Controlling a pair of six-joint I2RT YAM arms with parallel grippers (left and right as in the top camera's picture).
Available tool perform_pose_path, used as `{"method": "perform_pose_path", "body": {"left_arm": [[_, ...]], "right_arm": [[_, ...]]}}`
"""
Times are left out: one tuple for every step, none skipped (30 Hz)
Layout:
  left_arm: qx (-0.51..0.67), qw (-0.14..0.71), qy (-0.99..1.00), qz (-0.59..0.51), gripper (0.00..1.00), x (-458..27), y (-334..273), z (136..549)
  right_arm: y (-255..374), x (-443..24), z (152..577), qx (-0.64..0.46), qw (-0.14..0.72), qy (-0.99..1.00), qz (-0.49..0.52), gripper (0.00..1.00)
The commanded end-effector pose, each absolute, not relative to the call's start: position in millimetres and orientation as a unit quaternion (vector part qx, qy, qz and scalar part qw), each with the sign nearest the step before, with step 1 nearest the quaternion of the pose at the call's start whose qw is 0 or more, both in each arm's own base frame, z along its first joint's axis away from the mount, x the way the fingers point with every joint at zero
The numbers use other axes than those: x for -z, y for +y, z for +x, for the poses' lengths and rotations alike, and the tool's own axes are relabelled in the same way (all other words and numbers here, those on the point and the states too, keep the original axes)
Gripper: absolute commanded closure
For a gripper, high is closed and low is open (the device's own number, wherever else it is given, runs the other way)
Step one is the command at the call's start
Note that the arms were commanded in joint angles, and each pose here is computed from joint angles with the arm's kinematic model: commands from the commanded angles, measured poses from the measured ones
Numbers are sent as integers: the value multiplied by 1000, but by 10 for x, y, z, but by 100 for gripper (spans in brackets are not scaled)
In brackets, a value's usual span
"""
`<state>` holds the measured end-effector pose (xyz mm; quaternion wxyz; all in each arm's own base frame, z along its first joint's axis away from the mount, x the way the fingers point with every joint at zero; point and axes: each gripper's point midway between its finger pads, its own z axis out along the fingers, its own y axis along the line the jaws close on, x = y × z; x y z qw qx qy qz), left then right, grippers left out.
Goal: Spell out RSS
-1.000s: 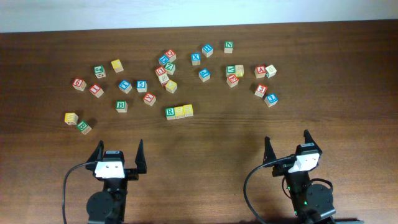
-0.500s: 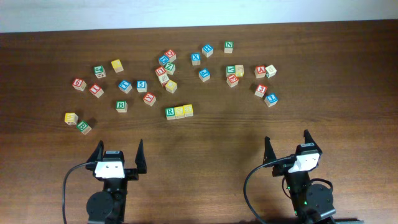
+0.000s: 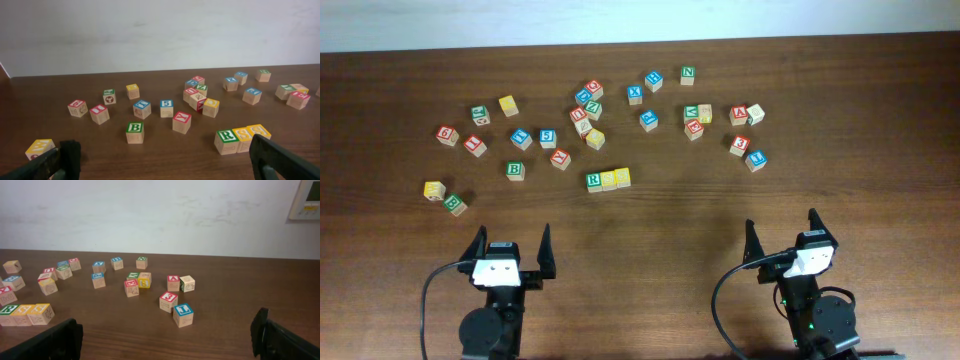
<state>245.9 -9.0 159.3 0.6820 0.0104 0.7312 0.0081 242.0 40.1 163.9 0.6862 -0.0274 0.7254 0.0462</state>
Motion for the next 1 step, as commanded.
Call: {"method": "perform_pose_path", "body": {"left_arm": [[-10,682,731,4,1,-1587,-66,2456]], "right_arm": [[396,-1592,2424,-43,683,729,-30,2]]}}
